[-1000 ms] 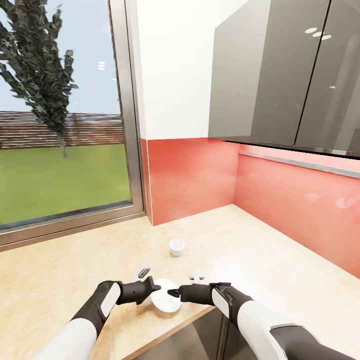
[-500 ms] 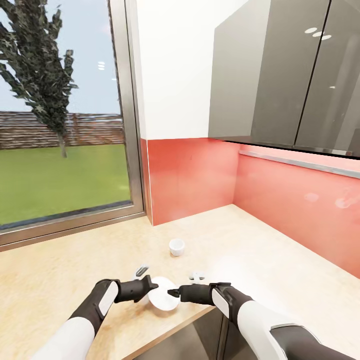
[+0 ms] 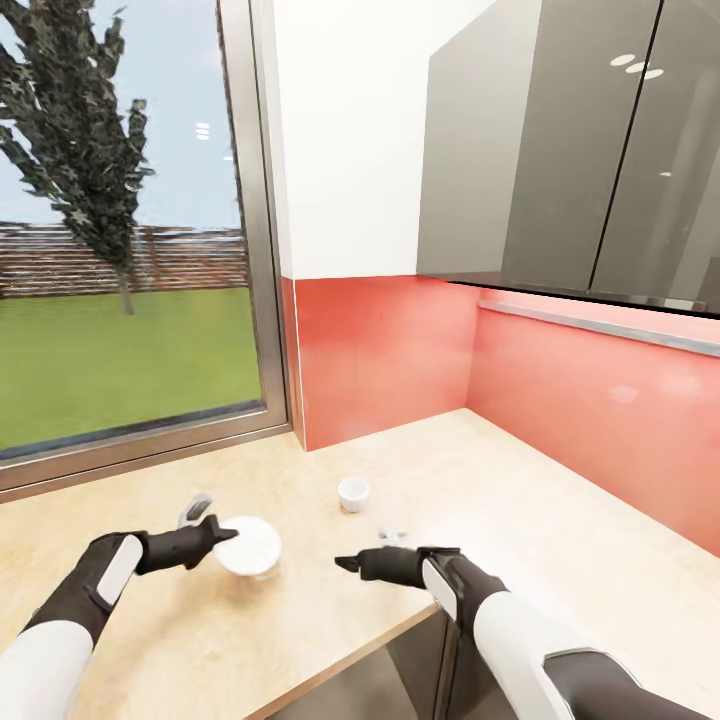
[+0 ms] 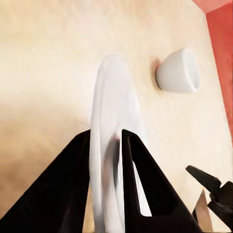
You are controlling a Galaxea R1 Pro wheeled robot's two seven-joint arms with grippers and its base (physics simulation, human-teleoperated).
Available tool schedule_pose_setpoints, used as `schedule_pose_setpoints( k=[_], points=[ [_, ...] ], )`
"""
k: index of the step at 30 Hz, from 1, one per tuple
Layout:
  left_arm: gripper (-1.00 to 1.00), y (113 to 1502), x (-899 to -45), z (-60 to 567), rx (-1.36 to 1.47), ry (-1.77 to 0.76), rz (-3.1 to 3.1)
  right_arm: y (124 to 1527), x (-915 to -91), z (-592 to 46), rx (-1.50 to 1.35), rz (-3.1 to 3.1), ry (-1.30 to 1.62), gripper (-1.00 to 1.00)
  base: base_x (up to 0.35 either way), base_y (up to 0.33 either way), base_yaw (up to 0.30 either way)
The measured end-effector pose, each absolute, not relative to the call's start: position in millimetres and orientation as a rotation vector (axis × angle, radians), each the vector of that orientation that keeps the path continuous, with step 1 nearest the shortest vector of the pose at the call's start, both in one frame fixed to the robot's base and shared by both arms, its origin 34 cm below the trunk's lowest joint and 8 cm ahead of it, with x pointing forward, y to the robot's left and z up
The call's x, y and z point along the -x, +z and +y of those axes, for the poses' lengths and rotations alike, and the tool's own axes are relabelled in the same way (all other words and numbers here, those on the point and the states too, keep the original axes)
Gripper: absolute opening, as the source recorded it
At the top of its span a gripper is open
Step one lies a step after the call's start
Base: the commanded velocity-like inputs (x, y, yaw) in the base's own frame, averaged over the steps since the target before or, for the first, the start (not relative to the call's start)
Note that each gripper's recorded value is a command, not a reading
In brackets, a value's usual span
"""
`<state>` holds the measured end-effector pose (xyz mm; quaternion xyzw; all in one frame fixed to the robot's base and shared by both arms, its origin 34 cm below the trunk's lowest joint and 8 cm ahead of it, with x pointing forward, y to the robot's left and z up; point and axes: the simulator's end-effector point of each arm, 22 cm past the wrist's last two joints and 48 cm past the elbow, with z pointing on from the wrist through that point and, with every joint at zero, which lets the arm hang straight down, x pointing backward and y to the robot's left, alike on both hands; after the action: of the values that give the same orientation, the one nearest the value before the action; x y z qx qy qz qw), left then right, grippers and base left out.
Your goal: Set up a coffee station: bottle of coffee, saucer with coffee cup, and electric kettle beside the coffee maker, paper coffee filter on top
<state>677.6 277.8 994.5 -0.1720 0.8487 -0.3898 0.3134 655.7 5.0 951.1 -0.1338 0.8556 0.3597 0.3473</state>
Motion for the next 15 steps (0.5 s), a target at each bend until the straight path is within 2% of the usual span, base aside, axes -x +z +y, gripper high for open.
schedule_pose_setpoints(
  k=[7, 15],
  points=[
    [-1.00, 1066.2, -683.3, 344.6, 0.469, -1.053, 2.115, 1022.0, -697.4, 6.3, 0.383, 2.034, 0.891, 1.00, 0.000, 0.000, 0.000],
    [-1.00, 1070.7, -679.6, 350.1, 0.485, -1.084, 2.091, 1138.9, -733.0, 3.8, 0.436, 1.758, 0.821, 1.00, 0.000, 0.000, 0.000]
  ],
)
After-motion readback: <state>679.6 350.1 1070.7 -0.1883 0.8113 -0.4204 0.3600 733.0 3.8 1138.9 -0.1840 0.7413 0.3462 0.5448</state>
